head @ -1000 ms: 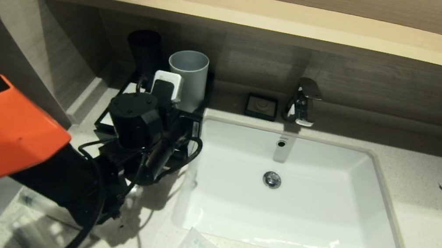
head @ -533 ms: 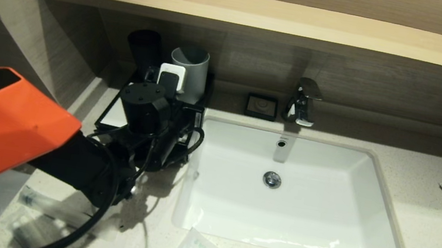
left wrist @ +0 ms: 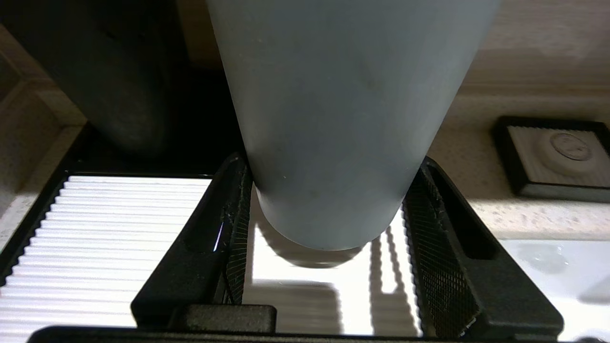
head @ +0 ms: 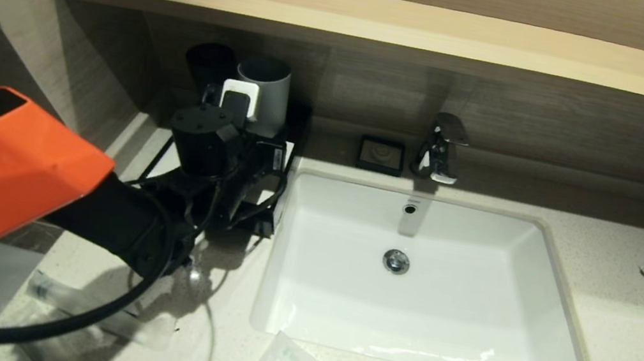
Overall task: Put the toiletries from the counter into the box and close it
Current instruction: Place the cup on the storage box
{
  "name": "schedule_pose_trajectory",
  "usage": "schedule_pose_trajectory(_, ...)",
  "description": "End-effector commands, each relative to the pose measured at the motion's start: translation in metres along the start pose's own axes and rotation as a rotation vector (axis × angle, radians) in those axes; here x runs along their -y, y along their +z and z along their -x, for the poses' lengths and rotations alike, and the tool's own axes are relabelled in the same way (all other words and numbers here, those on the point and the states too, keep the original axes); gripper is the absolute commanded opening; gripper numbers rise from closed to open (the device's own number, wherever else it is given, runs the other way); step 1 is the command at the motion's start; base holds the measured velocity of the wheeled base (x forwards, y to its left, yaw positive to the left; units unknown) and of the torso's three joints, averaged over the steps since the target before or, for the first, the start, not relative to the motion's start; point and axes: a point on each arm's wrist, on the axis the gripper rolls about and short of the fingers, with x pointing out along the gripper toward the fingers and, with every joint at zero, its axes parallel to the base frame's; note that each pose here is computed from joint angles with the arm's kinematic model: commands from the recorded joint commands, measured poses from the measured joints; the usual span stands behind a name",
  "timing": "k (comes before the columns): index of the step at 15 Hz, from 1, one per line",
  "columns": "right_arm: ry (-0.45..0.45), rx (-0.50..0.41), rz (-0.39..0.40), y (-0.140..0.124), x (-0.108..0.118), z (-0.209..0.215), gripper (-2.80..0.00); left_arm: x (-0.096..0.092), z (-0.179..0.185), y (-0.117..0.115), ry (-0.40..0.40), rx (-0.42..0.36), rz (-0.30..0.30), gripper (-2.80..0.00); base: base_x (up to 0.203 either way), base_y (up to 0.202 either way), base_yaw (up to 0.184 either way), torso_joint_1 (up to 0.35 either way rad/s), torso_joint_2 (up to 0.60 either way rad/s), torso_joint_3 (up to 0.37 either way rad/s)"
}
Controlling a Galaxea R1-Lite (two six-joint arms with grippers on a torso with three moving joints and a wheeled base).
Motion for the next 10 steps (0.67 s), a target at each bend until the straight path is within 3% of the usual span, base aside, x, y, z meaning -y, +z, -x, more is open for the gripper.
schedule_pose_trajectory(1,0.000,0.000,0.000,0.000,0.000,0.000,-2.80,-0.004,-0.009,0.001,0.020,0.011,0.002,-2.80,0.000,0.000,0.000,0.000,0.00,0.000)
schedule_pose_trajectory(10,0.000,0.000,0.000,0.000,0.000,0.000,-2.80,0.005,-0.031,-0.001,0.022,0.016,0.006,-2.80,0.000,0.000,0.000,0.000,0.00,0.000)
